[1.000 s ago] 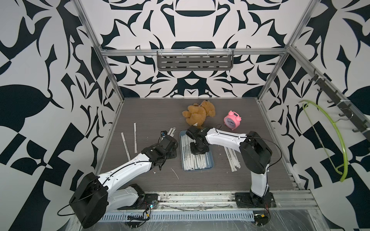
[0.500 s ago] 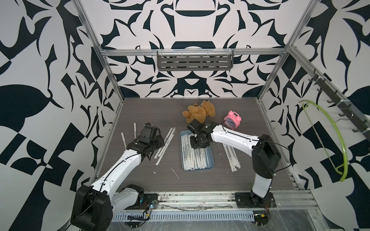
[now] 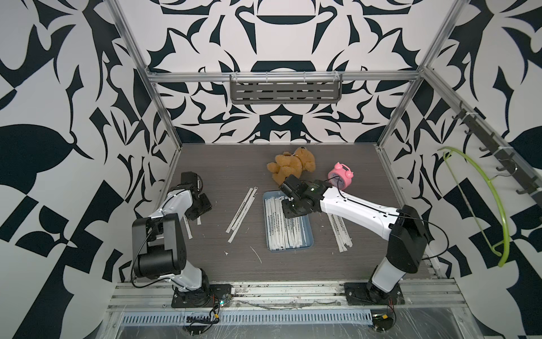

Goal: Put the straws into the storage box
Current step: Pick up the straw from the center of the board.

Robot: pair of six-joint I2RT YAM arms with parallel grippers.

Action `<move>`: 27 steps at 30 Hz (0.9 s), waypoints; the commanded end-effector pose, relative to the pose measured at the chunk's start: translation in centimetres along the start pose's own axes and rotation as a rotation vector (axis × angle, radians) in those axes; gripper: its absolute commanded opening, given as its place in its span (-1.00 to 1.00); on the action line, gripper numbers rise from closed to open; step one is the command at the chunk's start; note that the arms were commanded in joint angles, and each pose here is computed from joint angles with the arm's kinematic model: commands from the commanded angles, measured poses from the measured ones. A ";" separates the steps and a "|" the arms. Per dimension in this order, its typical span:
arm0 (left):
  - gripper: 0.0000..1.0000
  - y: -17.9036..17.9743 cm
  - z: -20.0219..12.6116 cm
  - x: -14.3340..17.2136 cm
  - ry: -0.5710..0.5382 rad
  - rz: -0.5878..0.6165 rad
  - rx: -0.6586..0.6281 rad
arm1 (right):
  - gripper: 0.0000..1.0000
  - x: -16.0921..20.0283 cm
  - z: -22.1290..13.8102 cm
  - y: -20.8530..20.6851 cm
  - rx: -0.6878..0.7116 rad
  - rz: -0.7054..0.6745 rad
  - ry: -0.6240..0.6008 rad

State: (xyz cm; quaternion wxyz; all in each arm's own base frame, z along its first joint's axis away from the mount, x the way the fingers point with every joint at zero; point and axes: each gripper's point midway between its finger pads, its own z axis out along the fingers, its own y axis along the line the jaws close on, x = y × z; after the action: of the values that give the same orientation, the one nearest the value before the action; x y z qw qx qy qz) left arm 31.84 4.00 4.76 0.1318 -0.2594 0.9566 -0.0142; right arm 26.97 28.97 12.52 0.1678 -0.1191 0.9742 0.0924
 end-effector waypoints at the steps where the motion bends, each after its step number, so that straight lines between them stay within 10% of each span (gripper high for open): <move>1: -0.08 1.2 -0.4 -1.5 -0.012 0.071 -0.098 | -0.35 -0.4 -0.6 0.0 -0.003 -0.043 -0.035; 16: -0.11 0.2 3.2 -5.7 0.105 0.154 -0.110 | -0.36 -0.2 0.3 0.3 -0.011 -0.063 -0.021; 27: -0.61 1.0 4.8 -4.9 0.159 0.169 -0.154 | -0.38 -1.0 -0.3 0.4 -0.006 -0.056 -0.047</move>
State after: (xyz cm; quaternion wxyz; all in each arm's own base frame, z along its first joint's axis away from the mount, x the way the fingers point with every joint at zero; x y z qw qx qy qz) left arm 37.51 7.40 2.08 0.0626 -0.1877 0.9792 0.0446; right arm 27.00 29.13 11.88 0.1715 -0.1441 0.9703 0.0911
